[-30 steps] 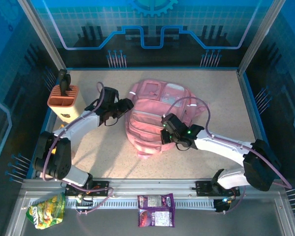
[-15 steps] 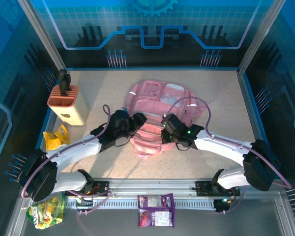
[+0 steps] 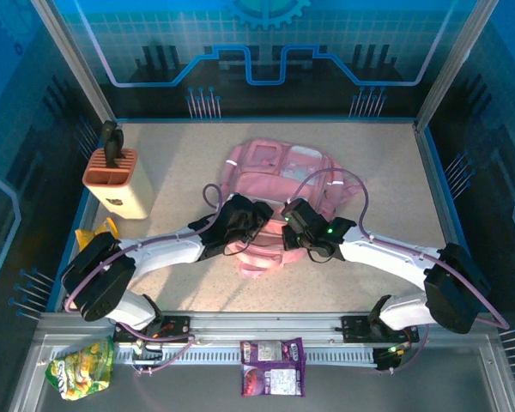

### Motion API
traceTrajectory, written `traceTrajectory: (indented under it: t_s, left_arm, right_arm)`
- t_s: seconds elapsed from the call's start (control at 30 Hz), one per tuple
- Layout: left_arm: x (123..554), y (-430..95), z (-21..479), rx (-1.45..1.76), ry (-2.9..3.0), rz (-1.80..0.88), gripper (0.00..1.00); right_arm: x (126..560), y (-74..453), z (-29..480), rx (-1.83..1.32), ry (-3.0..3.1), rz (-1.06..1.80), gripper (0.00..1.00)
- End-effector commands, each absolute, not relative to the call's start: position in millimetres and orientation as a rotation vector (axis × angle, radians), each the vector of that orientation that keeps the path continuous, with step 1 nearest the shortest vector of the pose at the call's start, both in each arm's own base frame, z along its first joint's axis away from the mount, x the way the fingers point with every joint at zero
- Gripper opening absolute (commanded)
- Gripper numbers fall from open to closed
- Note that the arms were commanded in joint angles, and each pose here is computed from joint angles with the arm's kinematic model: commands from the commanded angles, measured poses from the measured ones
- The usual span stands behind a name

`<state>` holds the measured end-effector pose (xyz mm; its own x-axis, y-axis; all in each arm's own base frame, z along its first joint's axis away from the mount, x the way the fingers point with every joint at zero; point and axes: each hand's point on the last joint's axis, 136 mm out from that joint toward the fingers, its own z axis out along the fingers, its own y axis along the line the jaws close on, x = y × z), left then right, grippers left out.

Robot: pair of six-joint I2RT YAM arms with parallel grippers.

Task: Pack books, pencil case, and school supplies into a backpack

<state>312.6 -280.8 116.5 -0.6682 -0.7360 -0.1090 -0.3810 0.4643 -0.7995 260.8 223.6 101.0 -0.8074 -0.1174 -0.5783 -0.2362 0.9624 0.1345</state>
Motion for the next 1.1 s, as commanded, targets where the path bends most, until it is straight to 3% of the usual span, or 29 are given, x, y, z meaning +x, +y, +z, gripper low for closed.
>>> traceTrajectory:
  t_s: [0.0,0.07,0.27,0.57,0.77,0.8,0.87,0.97,1.07]
  left_arm:
    - [330.3,-266.1,129.4,-0.911,2.206,-0.997,0.29]
    - [331.7,-255.8,127.3,-0.916,2.218,-0.959,0.18]
    - [337.4,-223.6,125.9,-0.874,2.257,-0.879,0.0]
    - [353.4,-196.5,127.6,-0.771,2.333,-0.928,0.0]
    - [350.9,-199.8,131.5,-0.671,2.396,-0.893,0.0]
    - [349.5,-202.6,131.8,-0.657,2.402,-0.908,0.02]
    - [347.2,-206.1,134.2,-0.638,2.405,-0.938,0.16]
    - [340.0,-204.3,140.3,-0.604,2.402,-0.948,0.3]
    - [327.3,-189.5,149.7,-0.568,2.381,-0.883,0.55]
  right_arm:
    - [265.8,207.5,111.0,-0.239,2.489,0.173,0.0]
    - [268.5,199.7,112.9,-0.22,2.489,0.171,0.0]
    - [278.6,178.9,113.6,-0.2,2.496,0.148,0.0]
    - [320.3,158.1,131.3,-0.136,2.441,0.106,0.0]
    - [320.1,170.6,143.2,-0.184,2.421,0.191,0.0]
    - [318.4,172.5,146.4,-0.194,2.412,0.213,0.06]
    - [314.1,174.9,154.0,-0.209,2.392,0.253,0.18]
    - [305.8,173.3,165.1,-0.225,2.364,0.292,0.37]
    - [297.7,157.1,168.0,-0.182,2.344,0.303,0.62]
